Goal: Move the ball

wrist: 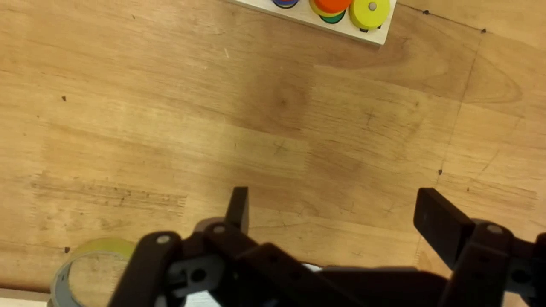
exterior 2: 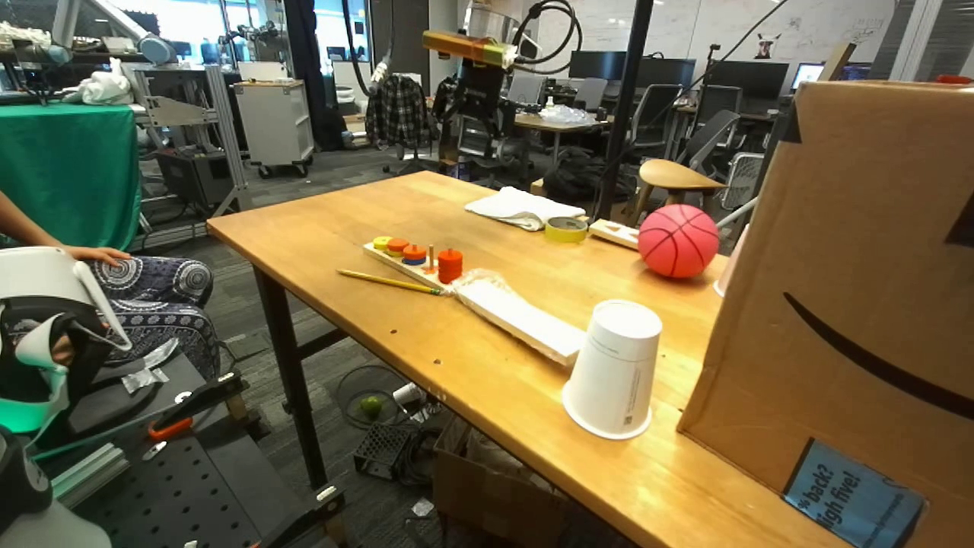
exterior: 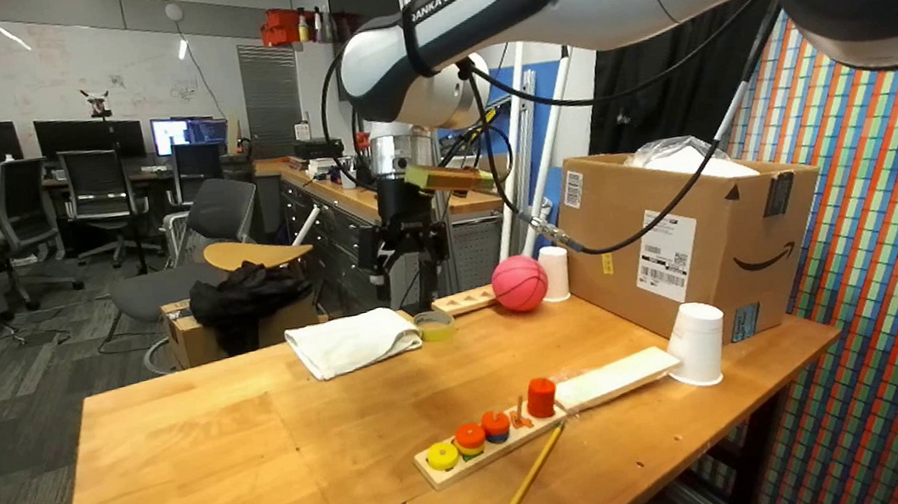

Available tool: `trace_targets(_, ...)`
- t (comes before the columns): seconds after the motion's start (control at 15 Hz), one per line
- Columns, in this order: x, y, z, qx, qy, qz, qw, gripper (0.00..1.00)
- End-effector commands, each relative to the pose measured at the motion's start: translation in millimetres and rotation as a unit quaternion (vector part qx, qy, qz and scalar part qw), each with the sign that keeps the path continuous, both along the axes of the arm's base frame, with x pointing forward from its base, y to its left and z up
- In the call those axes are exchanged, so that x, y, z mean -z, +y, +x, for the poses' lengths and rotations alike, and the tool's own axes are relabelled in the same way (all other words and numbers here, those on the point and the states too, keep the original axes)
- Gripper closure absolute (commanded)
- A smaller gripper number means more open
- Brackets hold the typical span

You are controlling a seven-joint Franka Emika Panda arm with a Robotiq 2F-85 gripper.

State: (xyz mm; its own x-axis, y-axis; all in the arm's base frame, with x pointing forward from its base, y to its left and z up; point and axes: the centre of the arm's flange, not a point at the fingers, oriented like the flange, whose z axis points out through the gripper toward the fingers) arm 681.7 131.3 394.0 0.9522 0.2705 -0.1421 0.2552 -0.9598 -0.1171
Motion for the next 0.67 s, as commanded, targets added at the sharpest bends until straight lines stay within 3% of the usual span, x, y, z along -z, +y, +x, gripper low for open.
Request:
trace_targets(0.0,7.5,-14.4,17.9,0.004,0.008,0.011,0.9999,0.0)
trace_targets(0.6,32.4,-48.7,65.2,0.003,0.026,0.019,0.9995,0.0)
